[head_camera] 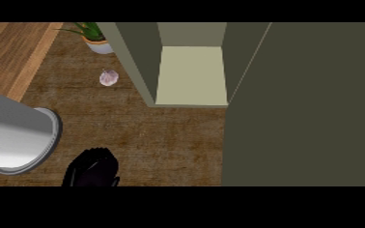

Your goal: Pick up the wine, place it into the cabinet and close the cabinet

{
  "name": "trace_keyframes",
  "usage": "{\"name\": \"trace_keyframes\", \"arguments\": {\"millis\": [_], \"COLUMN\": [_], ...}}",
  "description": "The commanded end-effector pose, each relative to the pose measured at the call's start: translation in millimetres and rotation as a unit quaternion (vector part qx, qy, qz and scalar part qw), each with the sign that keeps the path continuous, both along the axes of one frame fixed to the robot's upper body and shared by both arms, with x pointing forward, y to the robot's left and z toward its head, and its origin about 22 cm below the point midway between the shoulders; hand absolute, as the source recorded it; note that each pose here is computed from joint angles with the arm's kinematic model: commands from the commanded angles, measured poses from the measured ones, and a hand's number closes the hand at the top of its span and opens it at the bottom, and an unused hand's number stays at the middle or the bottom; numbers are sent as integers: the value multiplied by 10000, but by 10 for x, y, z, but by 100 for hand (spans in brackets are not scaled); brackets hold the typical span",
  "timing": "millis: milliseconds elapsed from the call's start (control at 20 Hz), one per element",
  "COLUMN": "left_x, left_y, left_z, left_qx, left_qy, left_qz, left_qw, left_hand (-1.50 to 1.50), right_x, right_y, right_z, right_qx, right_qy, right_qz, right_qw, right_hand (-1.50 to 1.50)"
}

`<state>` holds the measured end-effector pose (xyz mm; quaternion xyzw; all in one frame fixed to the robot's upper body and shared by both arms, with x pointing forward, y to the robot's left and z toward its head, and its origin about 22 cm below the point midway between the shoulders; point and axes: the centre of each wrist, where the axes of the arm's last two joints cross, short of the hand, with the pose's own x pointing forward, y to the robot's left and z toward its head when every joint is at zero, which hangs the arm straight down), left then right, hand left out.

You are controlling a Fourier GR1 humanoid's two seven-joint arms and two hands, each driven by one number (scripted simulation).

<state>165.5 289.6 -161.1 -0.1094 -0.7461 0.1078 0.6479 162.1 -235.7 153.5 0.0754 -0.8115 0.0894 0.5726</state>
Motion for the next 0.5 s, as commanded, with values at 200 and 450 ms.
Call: {"name": "trace_keyframes", "arguments": {"millis": [200, 450], "left_x": [-112, 52], "left_y": [-474, -526], "left_z": [518, 971], "left_qx": [-583, -469], "left_qy": [-376, -575], "left_qz": [-470, -390], "left_qw": [9965, 9965], "left_hand": [150, 150], "right_x": [111, -148], "right_y": [115, 65], "right_z": [-26, 26], "right_qx": [-40, 11], "right_qy": [-4, 40], "right_qz": [74, 61], "right_qw": [10000, 10000], "right_hand": [-150, -150]}}
